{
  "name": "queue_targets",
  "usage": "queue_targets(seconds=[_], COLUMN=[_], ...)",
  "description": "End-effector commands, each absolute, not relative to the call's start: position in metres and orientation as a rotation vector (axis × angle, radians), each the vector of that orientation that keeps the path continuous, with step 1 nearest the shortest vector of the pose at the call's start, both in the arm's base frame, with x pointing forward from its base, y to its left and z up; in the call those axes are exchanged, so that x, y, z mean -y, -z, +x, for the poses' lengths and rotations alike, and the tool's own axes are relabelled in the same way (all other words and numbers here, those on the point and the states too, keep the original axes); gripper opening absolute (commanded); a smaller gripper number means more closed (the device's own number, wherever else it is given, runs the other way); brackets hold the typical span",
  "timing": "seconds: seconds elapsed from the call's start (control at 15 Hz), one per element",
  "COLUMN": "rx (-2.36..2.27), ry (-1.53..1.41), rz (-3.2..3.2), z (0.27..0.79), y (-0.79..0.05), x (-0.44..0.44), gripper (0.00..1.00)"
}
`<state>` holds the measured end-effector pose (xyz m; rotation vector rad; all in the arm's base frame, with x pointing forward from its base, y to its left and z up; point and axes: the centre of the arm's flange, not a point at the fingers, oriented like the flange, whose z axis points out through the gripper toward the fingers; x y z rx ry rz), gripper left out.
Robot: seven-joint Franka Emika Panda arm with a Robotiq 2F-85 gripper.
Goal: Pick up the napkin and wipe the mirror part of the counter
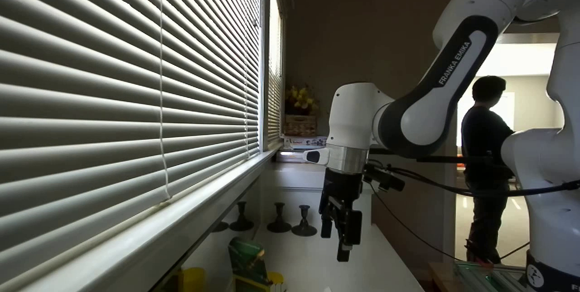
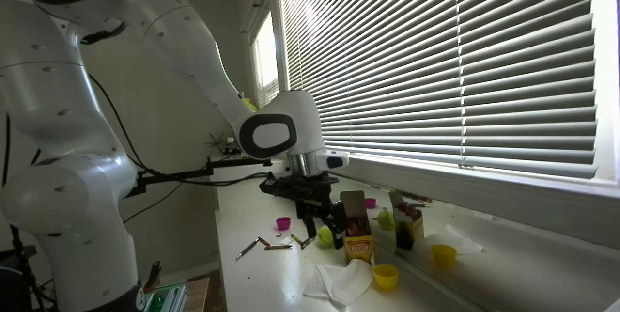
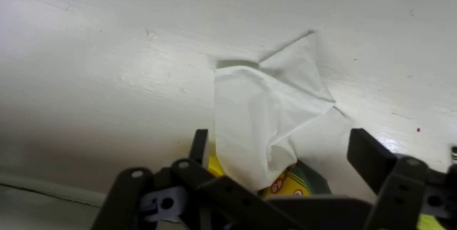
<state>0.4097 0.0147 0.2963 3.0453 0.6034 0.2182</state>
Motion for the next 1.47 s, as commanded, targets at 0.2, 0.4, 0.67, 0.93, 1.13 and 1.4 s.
queue_targets(seconds=[0.2, 0.4, 0.67, 0.93, 1.13, 1.4], rx=[-0.613, -0.620, -0.638, -0.663, -0.711, -0.778], ry=[-0.252, -0.260, -0.329, -0.354, -0.401, -0.420], rz=[3.098, 3.098, 3.041, 3.044, 3.016, 3.011], z=[0.405, 0.406, 0.410, 0.413, 0.417, 0.419], y=[-0.280, -0.273, -0.250, -0.236, -0.224, -0.207], x=[-0.025, -0.027, -0.027, -0.036, -0.040, -0.040], gripper=[1.00, 1.00, 1.00, 1.00, 1.00, 1.00])
